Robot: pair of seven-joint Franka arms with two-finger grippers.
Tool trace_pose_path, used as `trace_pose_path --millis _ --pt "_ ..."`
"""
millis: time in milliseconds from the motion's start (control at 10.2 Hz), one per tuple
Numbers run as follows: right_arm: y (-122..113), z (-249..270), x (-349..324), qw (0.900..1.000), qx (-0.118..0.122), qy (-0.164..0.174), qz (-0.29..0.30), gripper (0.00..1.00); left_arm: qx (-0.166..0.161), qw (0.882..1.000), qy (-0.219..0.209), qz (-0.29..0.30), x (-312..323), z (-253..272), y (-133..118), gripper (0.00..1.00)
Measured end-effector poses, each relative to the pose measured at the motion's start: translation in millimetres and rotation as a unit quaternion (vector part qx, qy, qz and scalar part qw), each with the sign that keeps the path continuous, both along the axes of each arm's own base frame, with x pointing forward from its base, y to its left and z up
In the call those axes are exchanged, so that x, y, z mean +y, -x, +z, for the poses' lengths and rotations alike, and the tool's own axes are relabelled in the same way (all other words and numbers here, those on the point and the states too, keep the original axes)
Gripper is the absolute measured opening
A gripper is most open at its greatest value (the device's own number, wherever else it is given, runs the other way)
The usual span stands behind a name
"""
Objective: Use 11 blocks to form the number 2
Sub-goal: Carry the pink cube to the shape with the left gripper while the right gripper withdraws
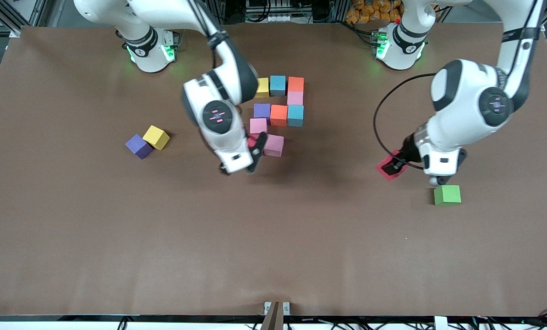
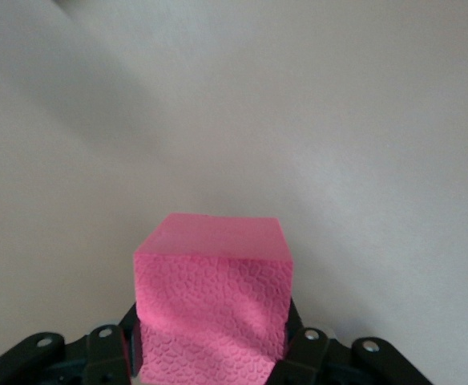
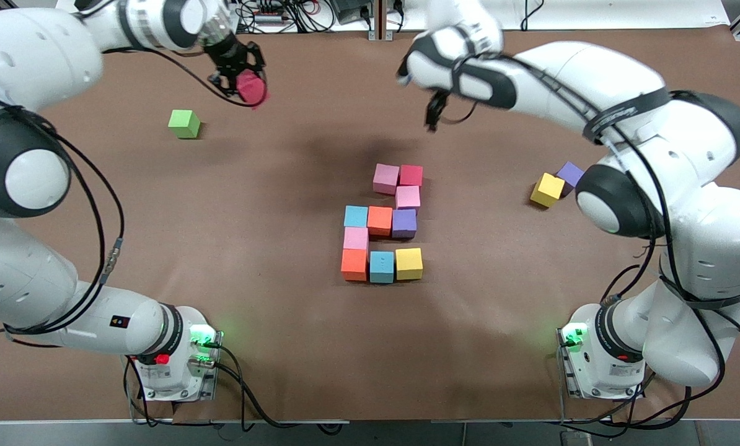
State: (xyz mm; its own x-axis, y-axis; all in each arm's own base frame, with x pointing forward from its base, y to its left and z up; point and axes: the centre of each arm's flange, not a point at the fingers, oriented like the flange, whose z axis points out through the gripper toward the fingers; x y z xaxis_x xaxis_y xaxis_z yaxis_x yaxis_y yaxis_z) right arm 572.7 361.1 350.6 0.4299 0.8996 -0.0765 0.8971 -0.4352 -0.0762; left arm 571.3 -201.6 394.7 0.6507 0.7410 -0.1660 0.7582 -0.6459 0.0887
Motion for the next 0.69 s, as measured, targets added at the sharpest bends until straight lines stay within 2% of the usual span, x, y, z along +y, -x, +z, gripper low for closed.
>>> trace_pose_path --millis 196,391,685 --pt "-32.2 26.5 -65.5 0.998 -0.019 0.017 -0.056 1.00 0.008 0.998 -0.015 0.061 -48.0 -23.2 7.0 0.63" --pt "-57.6 53.6 -133.7 0.991 -0.043 0.033 -0.120 1.00 0.013 0.991 -0.044 0.122 -90.2 -54.2 18.6 0.63" --pt "-76.8 88.7 -223.7 0.966 -0.068 0.045 -0.245 1.00 0.023 0.976 -0.045 0.210 -136.6 -77.8 35.9 0.63"
